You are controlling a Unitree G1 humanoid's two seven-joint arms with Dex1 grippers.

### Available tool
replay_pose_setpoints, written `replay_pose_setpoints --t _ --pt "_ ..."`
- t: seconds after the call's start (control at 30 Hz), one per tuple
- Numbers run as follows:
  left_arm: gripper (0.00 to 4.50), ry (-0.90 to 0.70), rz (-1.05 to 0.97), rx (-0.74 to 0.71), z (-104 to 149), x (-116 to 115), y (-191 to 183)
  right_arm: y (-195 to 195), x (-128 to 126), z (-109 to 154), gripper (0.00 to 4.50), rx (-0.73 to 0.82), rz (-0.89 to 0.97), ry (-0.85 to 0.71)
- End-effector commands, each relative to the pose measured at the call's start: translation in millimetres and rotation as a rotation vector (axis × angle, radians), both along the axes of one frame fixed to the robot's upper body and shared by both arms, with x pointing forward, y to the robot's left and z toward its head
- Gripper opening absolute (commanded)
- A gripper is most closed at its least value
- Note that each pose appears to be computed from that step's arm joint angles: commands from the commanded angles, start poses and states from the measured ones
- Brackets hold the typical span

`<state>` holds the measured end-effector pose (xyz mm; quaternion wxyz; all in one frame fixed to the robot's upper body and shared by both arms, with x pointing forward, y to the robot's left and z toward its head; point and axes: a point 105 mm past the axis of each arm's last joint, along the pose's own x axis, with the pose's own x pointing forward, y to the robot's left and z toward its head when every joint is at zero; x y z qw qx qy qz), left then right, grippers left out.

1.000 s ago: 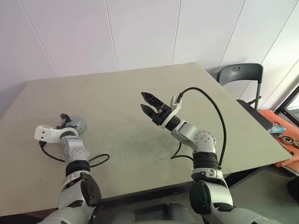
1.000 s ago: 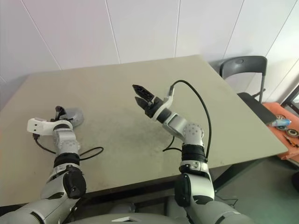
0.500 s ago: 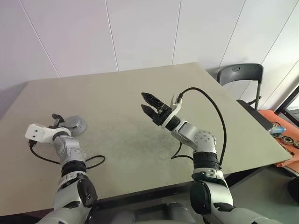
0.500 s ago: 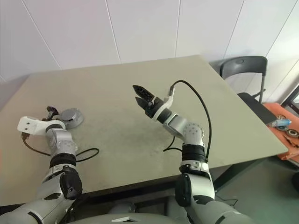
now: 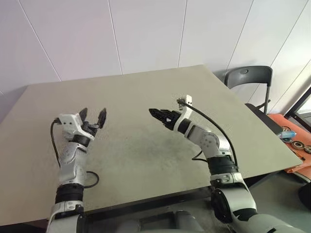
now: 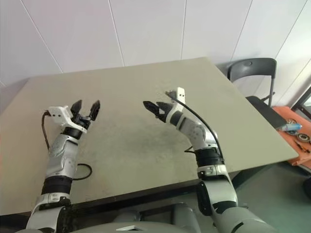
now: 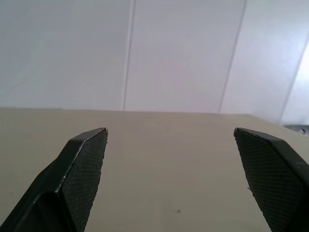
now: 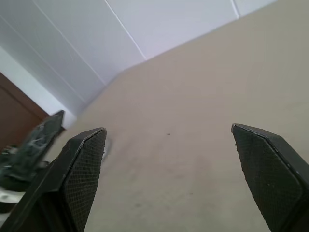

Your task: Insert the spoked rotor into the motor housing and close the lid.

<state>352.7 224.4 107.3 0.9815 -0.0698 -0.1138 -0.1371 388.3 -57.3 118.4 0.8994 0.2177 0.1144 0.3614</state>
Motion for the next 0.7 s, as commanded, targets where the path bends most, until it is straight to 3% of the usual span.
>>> replay_pose_setpoints --t 0.03,0.2,0.4,0.7 --pt "4.49 -0.012 -0.135 0.088 6 -9 -14 4 -8 16 4.43 -0.078 0.037 -0.148" --pt "4.49 0.037 -0.271 0.182 0 -21 -24 -7 -19 6 4.43 -0.181 0.07 -0.189" --pt "4.49 0.027 -0.267 0.212 10 -14 -21 -23 -23 1 4.43 -0.287 0.045 -0.285" --pt "4.49 0.028 -0.343 0.25 8 -28 -33 -18 -31 -1 4.43 -0.323 0.132 -0.333"
